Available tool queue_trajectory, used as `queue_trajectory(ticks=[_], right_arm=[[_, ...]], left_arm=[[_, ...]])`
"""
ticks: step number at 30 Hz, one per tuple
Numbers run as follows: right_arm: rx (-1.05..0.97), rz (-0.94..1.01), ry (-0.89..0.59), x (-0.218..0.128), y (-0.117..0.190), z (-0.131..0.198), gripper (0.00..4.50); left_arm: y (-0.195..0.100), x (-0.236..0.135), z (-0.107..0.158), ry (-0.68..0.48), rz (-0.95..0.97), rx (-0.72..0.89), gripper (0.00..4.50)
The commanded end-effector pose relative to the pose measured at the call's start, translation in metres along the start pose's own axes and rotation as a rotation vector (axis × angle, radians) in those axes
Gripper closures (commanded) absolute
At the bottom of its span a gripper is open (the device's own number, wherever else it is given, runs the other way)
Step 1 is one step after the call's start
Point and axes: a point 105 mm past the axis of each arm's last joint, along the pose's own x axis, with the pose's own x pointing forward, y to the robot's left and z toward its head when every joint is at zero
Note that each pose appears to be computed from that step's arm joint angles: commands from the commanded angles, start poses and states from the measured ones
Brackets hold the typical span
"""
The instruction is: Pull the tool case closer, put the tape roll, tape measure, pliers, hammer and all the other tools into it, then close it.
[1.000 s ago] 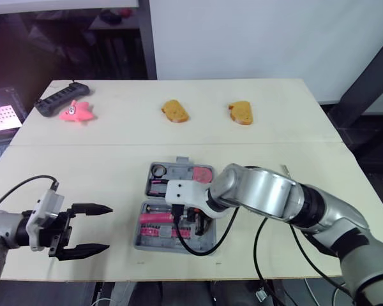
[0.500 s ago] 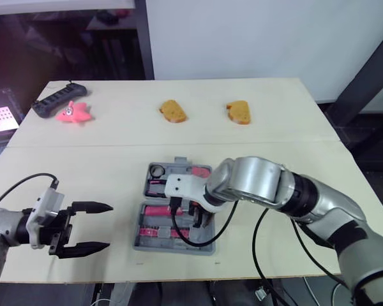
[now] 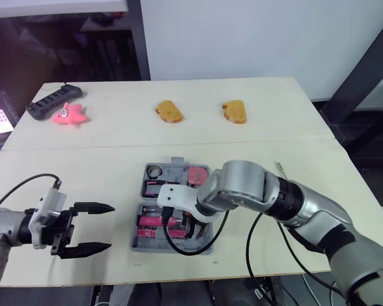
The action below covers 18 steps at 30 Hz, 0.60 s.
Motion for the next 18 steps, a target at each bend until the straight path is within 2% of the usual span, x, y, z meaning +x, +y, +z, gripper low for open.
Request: queue_trajectory(ticks=[1, 17, 18], right_arm=[[-0.001, 0.003, -0.017, 0.0004, 0.0029, 0.0070, 4.45], [0.026, -0.027, -0.025, 0.0044, -0.0017, 0.0138, 4.45], [0.027, -0.031, -0.027, 0.0042, -0.0024, 0.0143, 4.04]], left_arm=[[-0.0001, 0.0014, 0.0091, -0.007, -0.008, 0.036, 0.00], [-0.0034, 0.0027, 0.0098, -0.008, -0.002, 0.032, 0.00], [-0.0033, 0.0028, 0.0098, -0.008, -0.002, 0.030, 0.00]])
